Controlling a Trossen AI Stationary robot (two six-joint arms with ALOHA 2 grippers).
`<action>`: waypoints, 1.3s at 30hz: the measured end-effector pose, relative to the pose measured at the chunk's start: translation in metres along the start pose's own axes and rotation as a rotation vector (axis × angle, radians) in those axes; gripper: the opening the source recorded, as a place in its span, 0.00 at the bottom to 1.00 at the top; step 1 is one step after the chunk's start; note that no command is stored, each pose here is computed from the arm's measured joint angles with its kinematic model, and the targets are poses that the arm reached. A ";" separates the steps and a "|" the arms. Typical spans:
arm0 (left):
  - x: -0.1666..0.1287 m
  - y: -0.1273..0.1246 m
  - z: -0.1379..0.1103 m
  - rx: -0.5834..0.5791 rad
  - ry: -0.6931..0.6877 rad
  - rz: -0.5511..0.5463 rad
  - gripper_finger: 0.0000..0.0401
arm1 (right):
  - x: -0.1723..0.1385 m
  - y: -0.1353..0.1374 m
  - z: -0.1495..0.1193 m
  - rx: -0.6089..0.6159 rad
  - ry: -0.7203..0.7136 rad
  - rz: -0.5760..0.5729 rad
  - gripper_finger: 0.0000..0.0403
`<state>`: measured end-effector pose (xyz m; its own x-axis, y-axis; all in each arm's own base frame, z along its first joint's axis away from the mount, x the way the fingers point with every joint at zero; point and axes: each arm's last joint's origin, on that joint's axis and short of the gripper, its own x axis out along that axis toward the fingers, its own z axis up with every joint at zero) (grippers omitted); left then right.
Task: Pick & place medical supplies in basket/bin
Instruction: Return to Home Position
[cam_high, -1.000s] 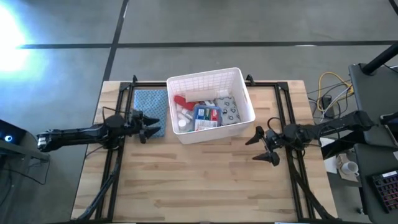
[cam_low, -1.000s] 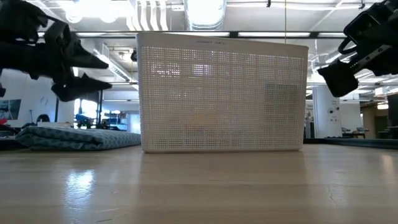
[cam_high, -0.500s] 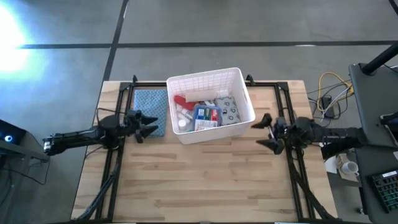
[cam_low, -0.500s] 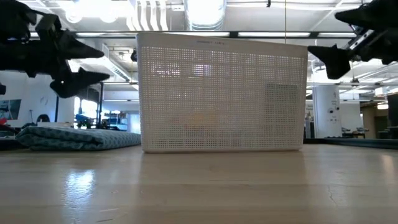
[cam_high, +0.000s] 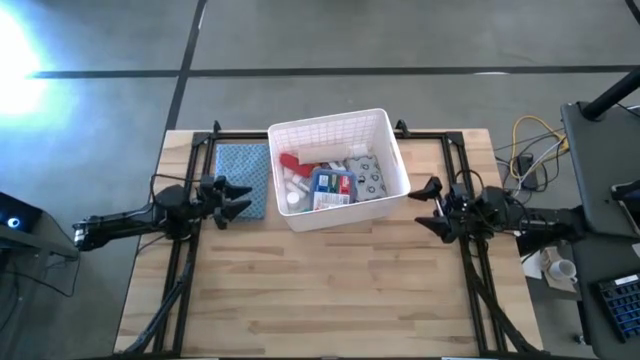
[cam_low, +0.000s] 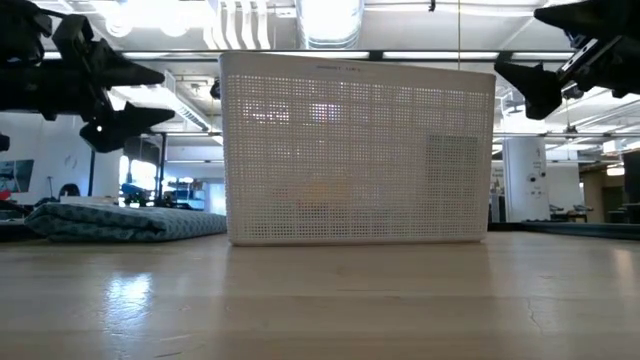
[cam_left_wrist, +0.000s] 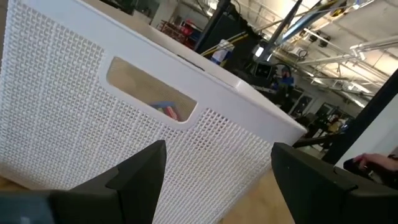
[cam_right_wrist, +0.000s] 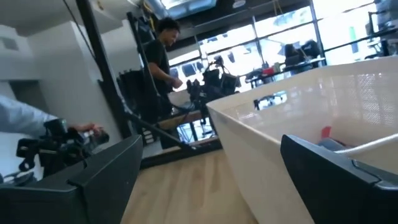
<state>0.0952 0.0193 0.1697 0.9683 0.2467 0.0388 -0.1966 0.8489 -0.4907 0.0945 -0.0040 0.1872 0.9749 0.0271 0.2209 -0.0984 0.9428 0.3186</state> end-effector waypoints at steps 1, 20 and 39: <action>0.000 0.000 0.000 0.000 0.000 -0.001 0.67 | 0.000 0.001 0.000 0.002 0.003 0.005 0.92; 0.006 0.003 -0.008 0.007 0.090 0.046 0.67 | 0.000 0.000 0.000 0.000 -0.001 0.006 0.92; 0.011 0.006 -0.014 0.013 0.158 0.085 0.67 | 0.004 -0.002 -0.006 0.007 0.065 -0.016 0.92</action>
<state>0.1063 0.0209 0.1552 0.9601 0.2422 -0.1400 -0.2798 0.8342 -0.4752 0.1002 -0.0042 0.1822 0.9873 0.0333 0.1555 -0.0835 0.9409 0.3283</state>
